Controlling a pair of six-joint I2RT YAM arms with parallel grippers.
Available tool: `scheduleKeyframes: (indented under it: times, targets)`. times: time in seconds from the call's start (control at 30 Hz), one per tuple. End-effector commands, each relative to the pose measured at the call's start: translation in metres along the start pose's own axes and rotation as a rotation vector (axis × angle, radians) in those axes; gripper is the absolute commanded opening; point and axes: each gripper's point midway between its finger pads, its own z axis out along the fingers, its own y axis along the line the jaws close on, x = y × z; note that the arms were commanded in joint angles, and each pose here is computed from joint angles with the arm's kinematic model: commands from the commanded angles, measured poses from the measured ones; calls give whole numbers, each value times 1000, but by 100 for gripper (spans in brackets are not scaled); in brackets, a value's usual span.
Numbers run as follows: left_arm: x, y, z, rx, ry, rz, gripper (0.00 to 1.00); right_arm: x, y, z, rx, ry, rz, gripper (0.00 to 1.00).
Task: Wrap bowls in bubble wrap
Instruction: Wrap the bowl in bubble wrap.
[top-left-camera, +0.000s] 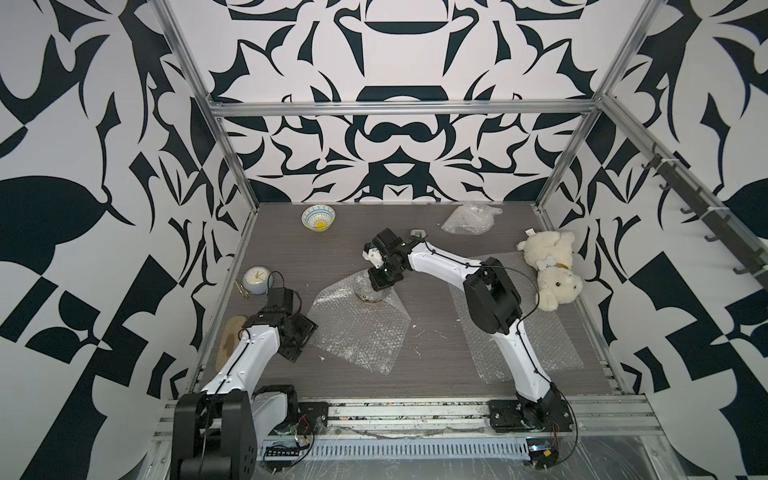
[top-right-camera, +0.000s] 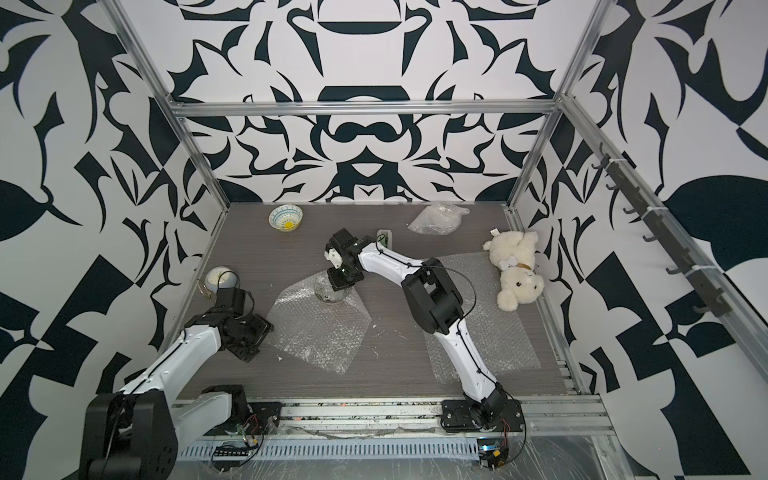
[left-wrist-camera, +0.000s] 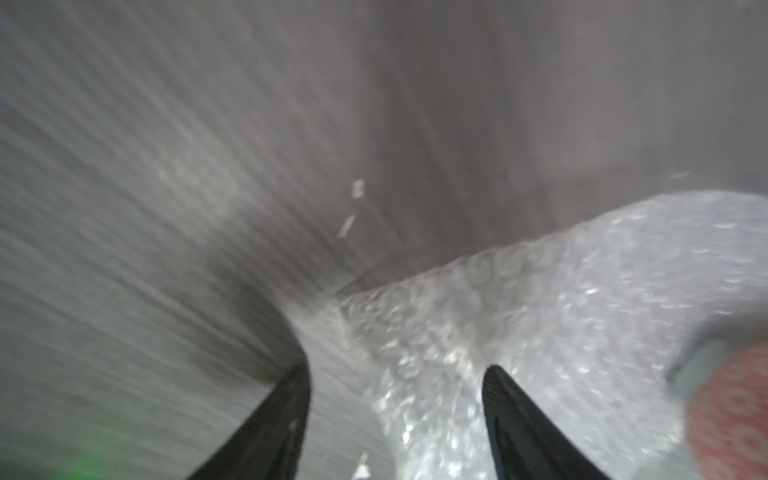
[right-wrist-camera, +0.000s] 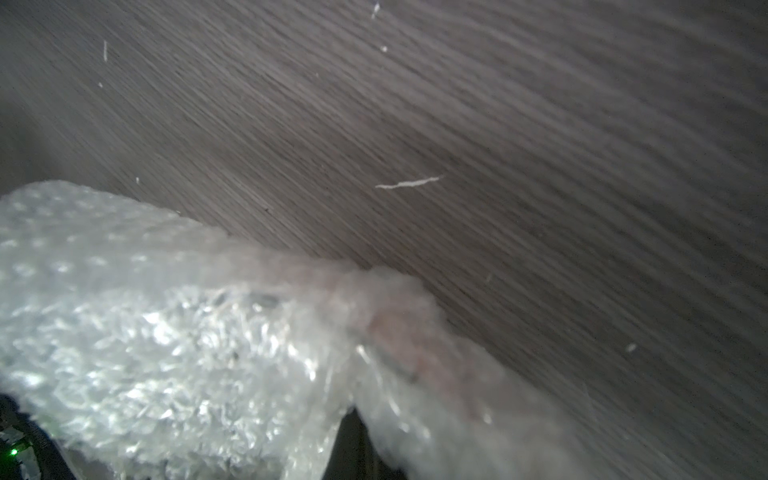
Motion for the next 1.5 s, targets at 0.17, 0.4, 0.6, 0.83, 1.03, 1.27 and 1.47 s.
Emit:
scheduleKeyframes:
  times: [0.17, 0.4, 0.6, 0.83, 1.03, 1.27, 1.47]
  targets:
    - [4, -20, 0, 107, 34, 9, 34, 3, 1, -9, 34, 1, -6, 0]
    - [-11, -101, -52, 365, -66, 172, 5, 7, 1, -6, 36, 8, -7, 0]
    - [9, -183, -113, 601, -163, 369, 0, 9, 1, -5, 37, 8, -3, 0]
    - [36, -250, -126, 734, -137, 483, 1, 11, 4, -2, 23, 10, -2, 0]
    - [59, -282, -95, 769, -20, 509, 0, 12, 7, -3, 4, 4, -5, 0]
    - [73, -287, -76, 764, 39, 514, 1, 10, 14, -6, -35, -8, 2, 0]
    - [72, -286, -69, 750, 38, 514, 1, 1, 18, -26, -27, -50, 0, 3]
